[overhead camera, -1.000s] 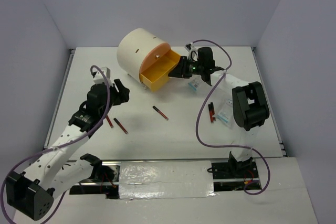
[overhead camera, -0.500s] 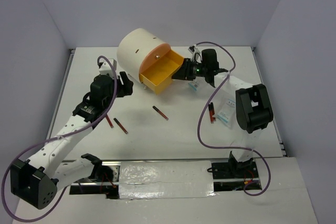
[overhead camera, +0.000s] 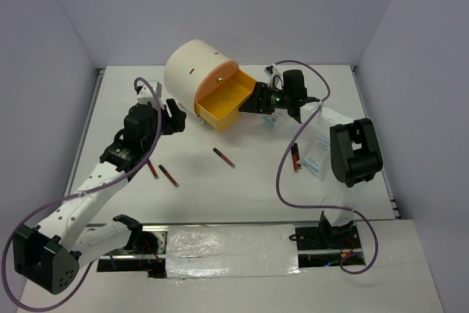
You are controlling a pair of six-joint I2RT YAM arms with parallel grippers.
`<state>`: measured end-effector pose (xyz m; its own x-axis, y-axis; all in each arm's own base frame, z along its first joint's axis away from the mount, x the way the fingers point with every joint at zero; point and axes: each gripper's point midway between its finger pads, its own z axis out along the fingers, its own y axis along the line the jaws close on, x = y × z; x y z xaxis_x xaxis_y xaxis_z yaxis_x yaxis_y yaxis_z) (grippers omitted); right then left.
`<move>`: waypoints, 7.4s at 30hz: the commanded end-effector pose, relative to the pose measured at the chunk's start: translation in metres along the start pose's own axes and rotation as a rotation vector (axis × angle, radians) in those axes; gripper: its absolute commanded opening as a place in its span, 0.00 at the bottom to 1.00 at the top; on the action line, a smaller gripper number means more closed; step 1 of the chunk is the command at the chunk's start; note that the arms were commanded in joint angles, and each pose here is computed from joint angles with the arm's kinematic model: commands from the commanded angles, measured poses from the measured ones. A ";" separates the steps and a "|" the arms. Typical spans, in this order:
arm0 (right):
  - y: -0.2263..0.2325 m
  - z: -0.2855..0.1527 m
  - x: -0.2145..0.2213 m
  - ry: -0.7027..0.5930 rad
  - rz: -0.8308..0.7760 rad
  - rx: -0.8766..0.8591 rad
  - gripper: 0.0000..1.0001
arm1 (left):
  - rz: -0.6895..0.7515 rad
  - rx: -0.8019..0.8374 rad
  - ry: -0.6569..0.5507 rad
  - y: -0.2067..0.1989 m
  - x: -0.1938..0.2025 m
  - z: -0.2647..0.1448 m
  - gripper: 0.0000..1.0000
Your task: Organize the makeup
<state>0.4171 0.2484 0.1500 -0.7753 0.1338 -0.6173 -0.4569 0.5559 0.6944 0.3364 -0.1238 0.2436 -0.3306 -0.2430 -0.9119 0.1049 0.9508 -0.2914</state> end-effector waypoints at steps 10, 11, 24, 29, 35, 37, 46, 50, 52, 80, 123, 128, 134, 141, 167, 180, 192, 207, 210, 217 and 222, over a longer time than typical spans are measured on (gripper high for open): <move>0.013 -0.051 0.016 0.034 -0.248 0.065 0.72 | -0.040 -0.003 -0.086 0.007 -0.014 -0.024 0.72; 0.004 -0.056 0.022 0.041 -0.242 0.105 0.72 | -0.045 -0.007 -0.085 0.008 -0.012 -0.025 0.72; -0.090 -0.115 0.016 -0.037 0.123 0.562 0.72 | -0.176 -0.040 -0.051 0.032 0.042 -0.048 0.76; -0.115 -0.103 0.007 -0.060 0.228 0.615 0.74 | -0.196 -0.067 -0.062 0.040 0.045 -0.058 0.77; -0.146 -0.086 -0.006 -0.072 0.319 0.677 0.72 | -0.226 -0.082 -0.068 0.046 0.050 -0.068 0.77; -0.151 -0.079 -0.015 -0.085 0.319 0.673 0.70 | -0.233 -0.085 -0.070 0.047 0.051 -0.070 0.77; -0.184 -0.070 -0.021 -0.104 0.343 0.755 0.61 | -0.241 -0.092 -0.072 0.048 0.051 -0.070 0.77; -0.188 -0.065 -0.016 -0.090 0.361 0.738 0.46 | -0.238 -0.089 -0.064 0.047 0.052 -0.068 0.77; -0.185 -0.065 -0.019 -0.098 0.347 0.727 0.38 | -0.236 -0.087 -0.066 0.046 0.051 -0.067 0.77; 0.075 -0.135 -0.173 -0.230 -1.405 0.207 0.00 | -0.225 -0.058 -0.074 0.040 0.050 -0.058 0.77; 0.119 -0.008 -0.117 0.065 -2.454 0.200 0.62 | -0.240 -0.088 -0.099 0.050 0.051 -0.072 0.76; 0.155 -0.049 -0.138 -0.069 -2.033 0.198 0.62 | -0.241 -0.088 -0.105 0.051 0.049 -0.072 0.76; 0.107 -0.086 -0.075 0.106 -1.278 0.104 0.47 | -0.241 -0.081 -0.110 0.049 0.048 -0.072 0.74; -0.011 -0.167 -0.039 0.058 -0.532 0.453 0.39 | -0.243 -0.058 -0.113 0.045 0.047 -0.070 0.50; -0.177 -0.264 0.116 0.149 0.578 0.844 0.63 | -0.256 -0.032 -0.110 0.040 0.050 -0.065 0.60; -0.203 -0.255 0.114 0.050 0.635 0.839 0.20 | -0.263 -0.048 -0.112 0.043 0.048 -0.071 0.60; -0.159 -0.255 0.018 -0.067 0.240 0.597 0.00 | -0.260 -0.045 -0.111 0.043 0.048 -0.071 0.60; 0.081 -0.136 -0.094 0.011 -1.317 0.119 0.00 | -0.254 -0.042 -0.110 0.042 0.047 -0.071 0.61; 0.117 -0.124 -0.119 -0.055 -1.682 0.186 0.00 | -0.252 -0.046 -0.109 0.042 0.046 -0.072 0.61; 0.159 -0.079 -0.125 -0.067 -2.175 0.222 0.00 | -0.264 -0.061 -0.123 0.046 0.044 -0.077 0.61; 0.148 -0.051 -0.119 0.028 -2.354 0.194 0.00 | -0.264 -0.067 -0.122 0.048 0.045 -0.078 0.61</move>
<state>0.4030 0.2674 0.3418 0.7558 -0.6157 -0.2231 -0.3805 -0.1356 -0.9148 0.2507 -0.0784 0.1918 -0.2750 -0.4799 -0.8331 -0.0373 0.8712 -0.4895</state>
